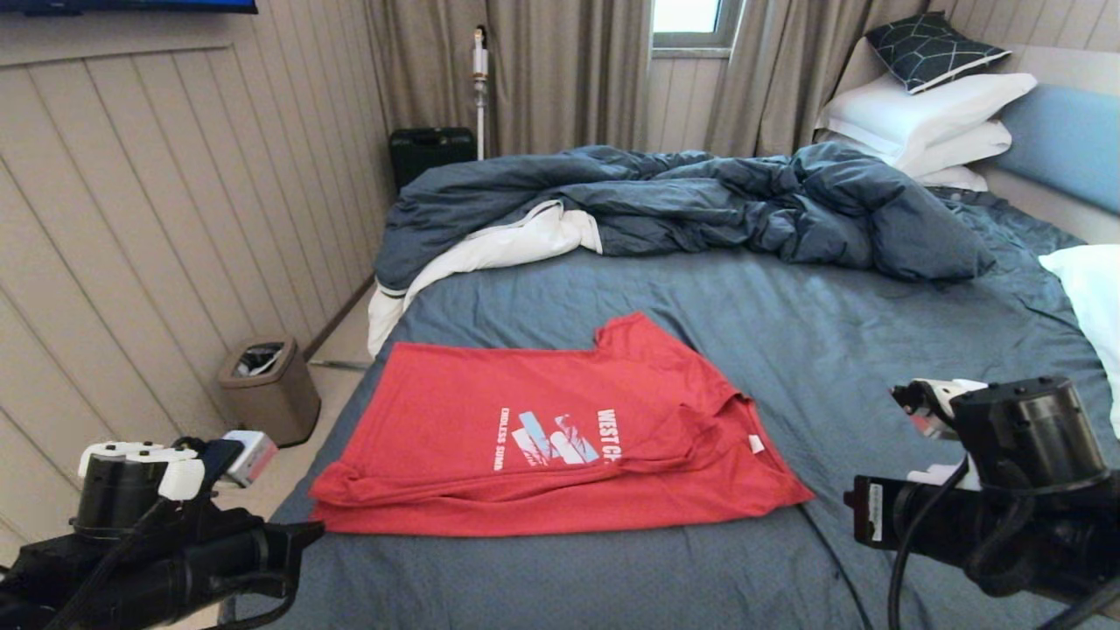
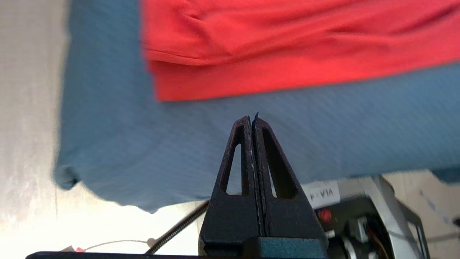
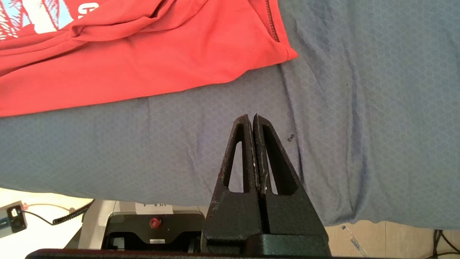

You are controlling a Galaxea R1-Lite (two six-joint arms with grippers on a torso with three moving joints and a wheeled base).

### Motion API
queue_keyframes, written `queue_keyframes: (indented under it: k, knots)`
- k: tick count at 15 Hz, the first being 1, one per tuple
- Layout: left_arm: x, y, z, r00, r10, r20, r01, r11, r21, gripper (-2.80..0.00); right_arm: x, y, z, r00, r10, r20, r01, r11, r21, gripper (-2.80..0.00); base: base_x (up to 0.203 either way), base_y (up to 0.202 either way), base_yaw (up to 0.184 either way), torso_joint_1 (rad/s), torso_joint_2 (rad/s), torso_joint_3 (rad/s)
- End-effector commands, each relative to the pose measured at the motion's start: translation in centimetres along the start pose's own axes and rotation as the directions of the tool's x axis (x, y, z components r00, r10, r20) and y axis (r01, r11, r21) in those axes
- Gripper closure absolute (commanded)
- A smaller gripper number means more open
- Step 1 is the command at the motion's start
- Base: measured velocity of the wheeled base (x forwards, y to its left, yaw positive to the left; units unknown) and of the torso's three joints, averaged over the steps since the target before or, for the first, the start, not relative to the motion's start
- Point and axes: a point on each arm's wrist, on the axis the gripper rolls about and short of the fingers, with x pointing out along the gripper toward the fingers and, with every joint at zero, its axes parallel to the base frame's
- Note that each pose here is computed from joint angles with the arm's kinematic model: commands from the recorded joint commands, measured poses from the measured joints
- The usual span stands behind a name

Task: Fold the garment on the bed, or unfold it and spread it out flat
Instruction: Fold the red T-shirt

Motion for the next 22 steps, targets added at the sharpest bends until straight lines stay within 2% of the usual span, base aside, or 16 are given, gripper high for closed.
queue_keyframes:
  k: [1,4,7,9,14,22]
  knots:
    - [0.8,-0.2,-0.1,1.0,-0.01,-0.024,0.01,1.0,0.01,0.0,0.2,0.0,0.0,1.0,-0.003,-0.005,0.003,1.0,0.0,0.0,0.0,0.0,0.0,0.0,0.0,0.0]
    - [2.3,-0.1,0.6,1.0,-0.005,-0.03,0.006,1.0,0.016,0.0,0.2,0.2,0.2,1.0,0.003,0.003,-0.003,1.0,-0.001,0.0,0.0,0.0,0.0,0.0,0.0,0.0]
    - [3.2,0.1,0.3,0.999,-0.001,-0.053,0.002,1.0,0.015,0.0,0.4,0.3,0.4,1.0,0.001,0.001,-0.001,1.0,-0.002,0.0,0.0,0.0,0.0,0.0,0.0,0.0]
    - [4.0,0.3,0.1,0.998,0.004,-0.067,-0.002,0.999,0.034,0.0,0.5,0.4,0.8,1.0,0.001,0.01,-0.001,1.0,0.001,0.0,0.0,0.0,0.0,0.0,0.0,0.0]
    - [6.0,0.7,1.2,0.998,0.032,-0.045,-0.03,0.999,0.043,0.0,0.7,0.6,1.0,1.0,0.004,0.011,-0.004,1.0,-0.001,0.0,0.0,0.0,0.0,0.0,0.0,0.0]
    - [8.1,1.5,1.8,0.998,0.051,-0.044,-0.049,0.998,0.045,0.0,0.7,0.7,1.0,1.0,0.006,0.01,-0.006,1.0,-0.006,0.0,0.0,0.0,0.0,0.0,0.0,0.0]
